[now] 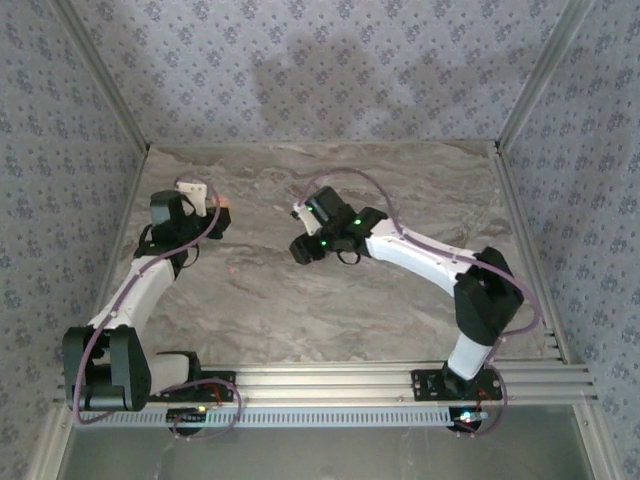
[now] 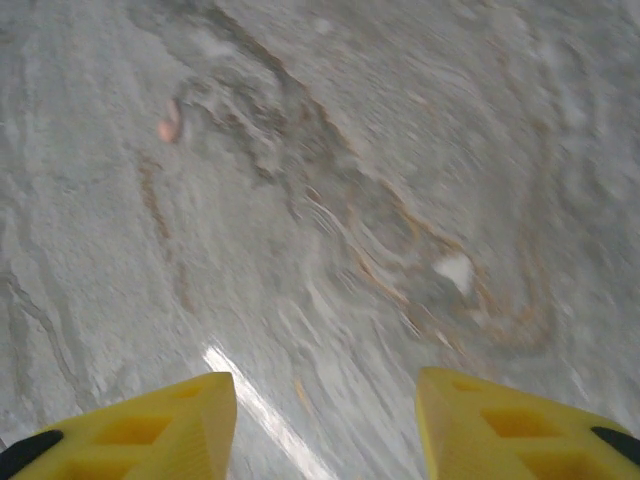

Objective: Insert the wireless bluetooth earbuds into the charging case

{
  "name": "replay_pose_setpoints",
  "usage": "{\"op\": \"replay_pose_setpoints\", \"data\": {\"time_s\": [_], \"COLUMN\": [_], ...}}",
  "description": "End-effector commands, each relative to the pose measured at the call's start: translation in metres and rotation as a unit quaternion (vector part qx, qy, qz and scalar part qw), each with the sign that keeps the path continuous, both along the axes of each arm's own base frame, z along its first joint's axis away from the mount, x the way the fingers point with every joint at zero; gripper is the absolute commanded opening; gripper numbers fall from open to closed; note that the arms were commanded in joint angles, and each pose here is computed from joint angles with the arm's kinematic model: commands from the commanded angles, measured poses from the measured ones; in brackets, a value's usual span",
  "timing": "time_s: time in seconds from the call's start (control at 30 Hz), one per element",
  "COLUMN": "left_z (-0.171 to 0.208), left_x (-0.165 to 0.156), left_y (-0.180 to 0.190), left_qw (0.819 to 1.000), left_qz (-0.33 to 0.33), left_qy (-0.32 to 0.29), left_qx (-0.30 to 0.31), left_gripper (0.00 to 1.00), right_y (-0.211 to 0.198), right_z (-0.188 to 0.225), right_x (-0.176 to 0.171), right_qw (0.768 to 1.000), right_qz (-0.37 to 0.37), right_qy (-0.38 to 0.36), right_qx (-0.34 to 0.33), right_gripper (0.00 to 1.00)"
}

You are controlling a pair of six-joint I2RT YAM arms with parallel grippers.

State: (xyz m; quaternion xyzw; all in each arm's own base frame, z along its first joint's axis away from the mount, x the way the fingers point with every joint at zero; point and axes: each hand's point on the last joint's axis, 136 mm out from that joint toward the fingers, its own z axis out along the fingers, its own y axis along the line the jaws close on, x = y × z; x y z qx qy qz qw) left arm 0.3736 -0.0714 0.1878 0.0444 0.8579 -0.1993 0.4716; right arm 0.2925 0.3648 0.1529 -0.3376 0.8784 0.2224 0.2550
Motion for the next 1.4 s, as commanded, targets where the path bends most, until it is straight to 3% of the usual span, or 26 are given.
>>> {"op": "replay_pose_setpoints", "data": {"time_s": [0.0, 0.2, 0.4, 0.97, 1.1, 1.27, 1.37], "left_z": [0.017, 0.019, 0.014, 0.018, 0.018, 0.018, 0.018], "left_x": [0.003, -0.002, -0.004, -0.001, 0.0, 0.0, 0.0], "left_y": [0.015, 0.034, 0.044, 0.049, 0.049, 0.05, 0.049], "left_qw": [0.999, 0.999, 0.998, 0.998, 0.998, 0.998, 0.998], "left_qz": [0.024, 0.044, 0.056, 0.057, 0.058, 0.057, 0.055], "left_qy": [-0.019, -0.02, -0.017, -0.02, -0.018, -0.018, -0.017], "left_qx": [-0.018, -0.016, -0.019, -0.018, -0.018, -0.017, -0.015], "left_gripper": [0.1, 0.1, 0.1, 0.1, 0.1, 0.1, 0.1], "right_y": [0.057, 0.123, 0.159, 0.19, 0.192, 0.188, 0.184], "right_z": [0.0, -0.026, -0.069, -0.124, -0.13, -0.133, -0.129], "right_x": [-0.001, 0.011, 0.002, 0.01, 0.009, 0.008, 0.007], "right_qw": [0.99, 0.966, 0.93, 0.935, 0.934, 0.935, 0.934], "right_qz": [0.112, 0.21, 0.31, 0.317, 0.322, 0.322, 0.322], "right_qy": [-0.074, -0.13, -0.193, -0.16, -0.153, -0.151, -0.156], "right_qx": [0.032, 0.072, 0.041, 0.016, 0.009, -0.001, -0.004], "right_gripper": [0.58, 0.63, 0.64, 0.66, 0.6, 0.4, 0.34]}}
